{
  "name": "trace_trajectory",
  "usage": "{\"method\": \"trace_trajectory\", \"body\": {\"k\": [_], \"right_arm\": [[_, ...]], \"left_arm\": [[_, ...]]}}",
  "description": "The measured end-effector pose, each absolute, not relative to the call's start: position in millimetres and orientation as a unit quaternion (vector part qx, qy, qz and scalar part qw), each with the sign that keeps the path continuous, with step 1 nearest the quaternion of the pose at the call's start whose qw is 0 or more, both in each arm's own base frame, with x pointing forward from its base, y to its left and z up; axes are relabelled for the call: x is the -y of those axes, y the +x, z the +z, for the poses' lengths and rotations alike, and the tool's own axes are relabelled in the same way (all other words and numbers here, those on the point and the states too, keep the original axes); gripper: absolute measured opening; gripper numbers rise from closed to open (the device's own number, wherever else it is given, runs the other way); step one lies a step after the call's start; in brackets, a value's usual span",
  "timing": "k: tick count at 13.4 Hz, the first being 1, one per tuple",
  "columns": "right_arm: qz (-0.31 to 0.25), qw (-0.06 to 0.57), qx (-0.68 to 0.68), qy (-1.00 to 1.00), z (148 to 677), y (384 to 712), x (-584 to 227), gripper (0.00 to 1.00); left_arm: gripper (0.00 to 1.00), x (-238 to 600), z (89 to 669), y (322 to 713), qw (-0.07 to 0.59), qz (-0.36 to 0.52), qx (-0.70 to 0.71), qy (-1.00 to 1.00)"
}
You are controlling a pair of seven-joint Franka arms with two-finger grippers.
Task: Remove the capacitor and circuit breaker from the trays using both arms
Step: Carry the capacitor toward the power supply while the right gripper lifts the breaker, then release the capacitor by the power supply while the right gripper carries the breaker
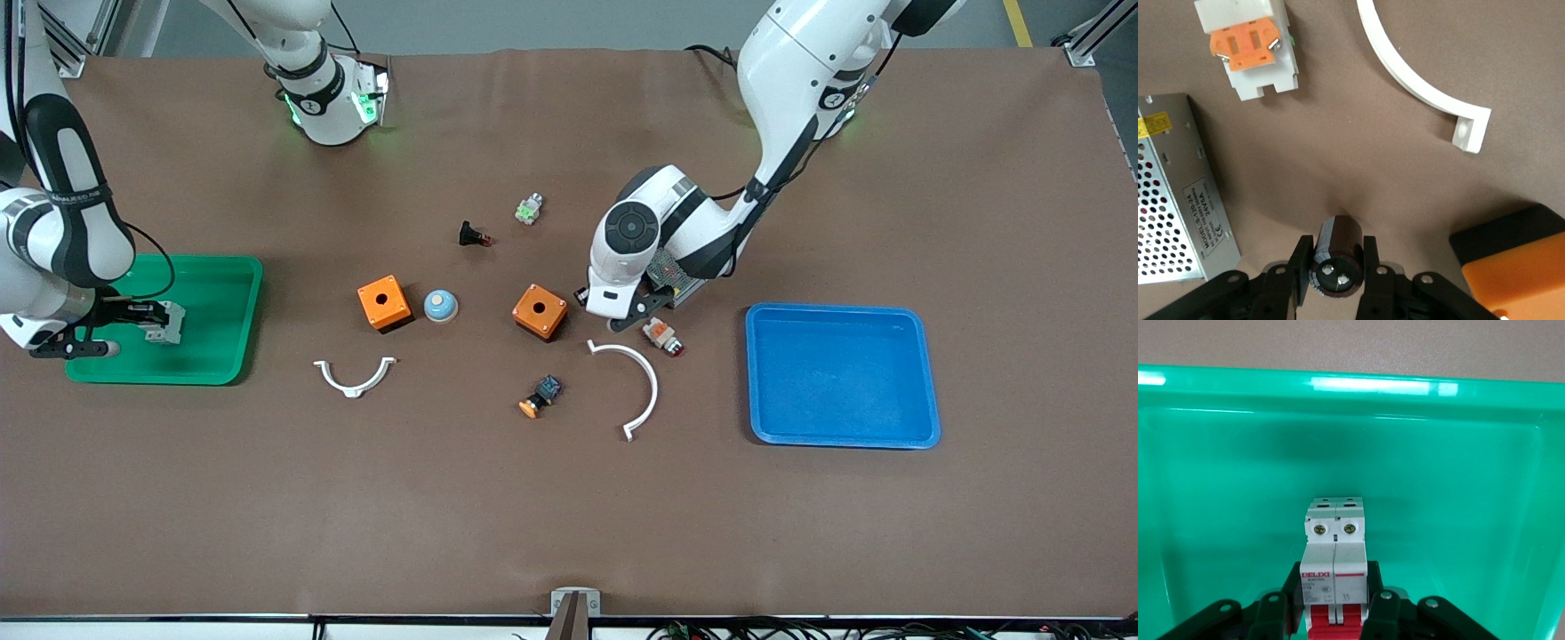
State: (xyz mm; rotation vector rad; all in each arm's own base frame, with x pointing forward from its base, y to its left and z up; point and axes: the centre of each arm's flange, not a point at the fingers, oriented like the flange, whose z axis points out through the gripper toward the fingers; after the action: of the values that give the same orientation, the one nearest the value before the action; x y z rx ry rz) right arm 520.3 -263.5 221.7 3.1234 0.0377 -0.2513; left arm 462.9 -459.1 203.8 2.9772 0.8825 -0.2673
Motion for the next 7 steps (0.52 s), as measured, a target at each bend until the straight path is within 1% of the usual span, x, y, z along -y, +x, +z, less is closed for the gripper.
{"method": "trace_trajectory", "body": {"k": [1, 2, 3, 4, 5, 6, 7], "right_arm": [[-0.08, 0.003, -0.013, 0.997, 222, 521, 263, 0.4], [-0.082, 0.002, -0.015, 0.997, 223, 522, 261, 0.4], [-0.085, 0.0, -0.017, 0.996, 227, 525, 258, 0.4], [-0.091, -0.004, -0.021, 0.996, 237, 530, 255, 0.4], [-0.099, -0.008, -0.026, 0.995, 253, 537, 249, 0.4], [-0.106, -0.011, -0.033, 0.994, 275, 545, 241, 0.4], [-0.11, -0.012, -0.04, 0.993, 301, 555, 232, 0.4]], "left_arm": [[0.34, 458, 202, 464, 0.012, -0.086, -0.284, 0.955], [0.4, 458, 201, 465, 0.012, -0.086, -0.285, 0.954], [0.41, 458, 202, 466, 0.012, -0.086, -0.287, 0.954], [0.46, 459, 204, 468, 0.015, -0.084, -0.291, 0.953], [0.54, 460, 210, 474, 0.02, -0.08, -0.298, 0.951], [0.63, 459, 217, 482, 0.026, -0.075, -0.303, 0.95], [0.74, 455, 227, 492, 0.031, -0.067, -0.309, 0.948]]}}
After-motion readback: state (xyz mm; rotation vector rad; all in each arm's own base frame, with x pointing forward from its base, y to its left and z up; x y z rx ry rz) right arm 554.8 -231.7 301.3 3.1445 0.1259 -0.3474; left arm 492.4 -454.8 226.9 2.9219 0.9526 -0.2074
